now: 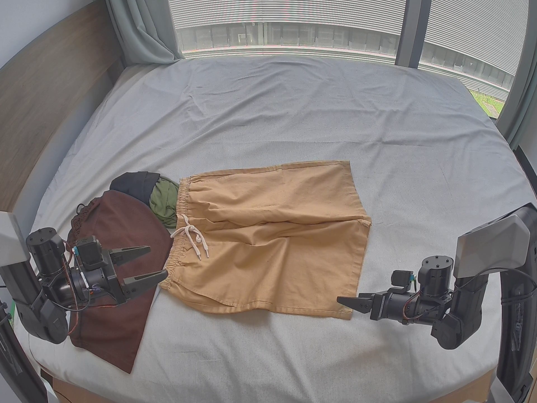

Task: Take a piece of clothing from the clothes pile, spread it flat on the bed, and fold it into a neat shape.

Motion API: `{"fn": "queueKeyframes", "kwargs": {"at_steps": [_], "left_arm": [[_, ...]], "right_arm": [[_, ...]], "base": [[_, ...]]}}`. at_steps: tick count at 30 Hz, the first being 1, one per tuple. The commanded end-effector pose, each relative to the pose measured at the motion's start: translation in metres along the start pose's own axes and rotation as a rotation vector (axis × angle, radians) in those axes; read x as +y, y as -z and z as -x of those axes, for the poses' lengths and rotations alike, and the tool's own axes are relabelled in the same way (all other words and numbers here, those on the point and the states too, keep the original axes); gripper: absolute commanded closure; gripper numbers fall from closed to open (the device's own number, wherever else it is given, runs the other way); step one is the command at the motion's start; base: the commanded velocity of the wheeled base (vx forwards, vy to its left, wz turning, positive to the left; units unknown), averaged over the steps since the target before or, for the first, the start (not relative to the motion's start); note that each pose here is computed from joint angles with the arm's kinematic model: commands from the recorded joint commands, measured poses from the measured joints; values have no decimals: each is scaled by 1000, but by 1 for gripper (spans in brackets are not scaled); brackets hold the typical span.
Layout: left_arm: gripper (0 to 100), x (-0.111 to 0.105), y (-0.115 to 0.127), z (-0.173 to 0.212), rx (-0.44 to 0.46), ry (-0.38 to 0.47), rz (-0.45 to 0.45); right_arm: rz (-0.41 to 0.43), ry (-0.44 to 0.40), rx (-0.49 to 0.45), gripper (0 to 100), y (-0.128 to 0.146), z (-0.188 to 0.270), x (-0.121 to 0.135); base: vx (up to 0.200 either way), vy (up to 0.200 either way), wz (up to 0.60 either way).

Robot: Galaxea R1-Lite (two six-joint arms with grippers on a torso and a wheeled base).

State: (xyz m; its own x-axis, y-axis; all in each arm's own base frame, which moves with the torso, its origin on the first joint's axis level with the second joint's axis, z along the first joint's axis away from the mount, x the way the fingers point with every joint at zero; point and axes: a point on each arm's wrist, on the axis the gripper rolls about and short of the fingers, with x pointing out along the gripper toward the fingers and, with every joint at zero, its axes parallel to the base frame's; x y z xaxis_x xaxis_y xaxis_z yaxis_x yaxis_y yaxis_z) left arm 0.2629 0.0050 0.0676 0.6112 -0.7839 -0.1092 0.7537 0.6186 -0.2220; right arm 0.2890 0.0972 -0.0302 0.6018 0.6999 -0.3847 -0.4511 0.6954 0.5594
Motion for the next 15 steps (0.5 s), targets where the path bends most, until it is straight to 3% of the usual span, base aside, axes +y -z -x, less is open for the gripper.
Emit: {"fn": "queueKeyframes", "kwargs": {"at_steps": [1, 15], "left_arm": [[0, 0, 0, 0, 0, -2, 2], [0, 1, 0, 1, -2, -6, -2]], "right_arm": [[-9, 6, 20, 0, 6, -2, -3], [-43, 1, 103, 0, 29, -13, -4]], "base": [[0, 0, 0], [0, 0, 0]]}}
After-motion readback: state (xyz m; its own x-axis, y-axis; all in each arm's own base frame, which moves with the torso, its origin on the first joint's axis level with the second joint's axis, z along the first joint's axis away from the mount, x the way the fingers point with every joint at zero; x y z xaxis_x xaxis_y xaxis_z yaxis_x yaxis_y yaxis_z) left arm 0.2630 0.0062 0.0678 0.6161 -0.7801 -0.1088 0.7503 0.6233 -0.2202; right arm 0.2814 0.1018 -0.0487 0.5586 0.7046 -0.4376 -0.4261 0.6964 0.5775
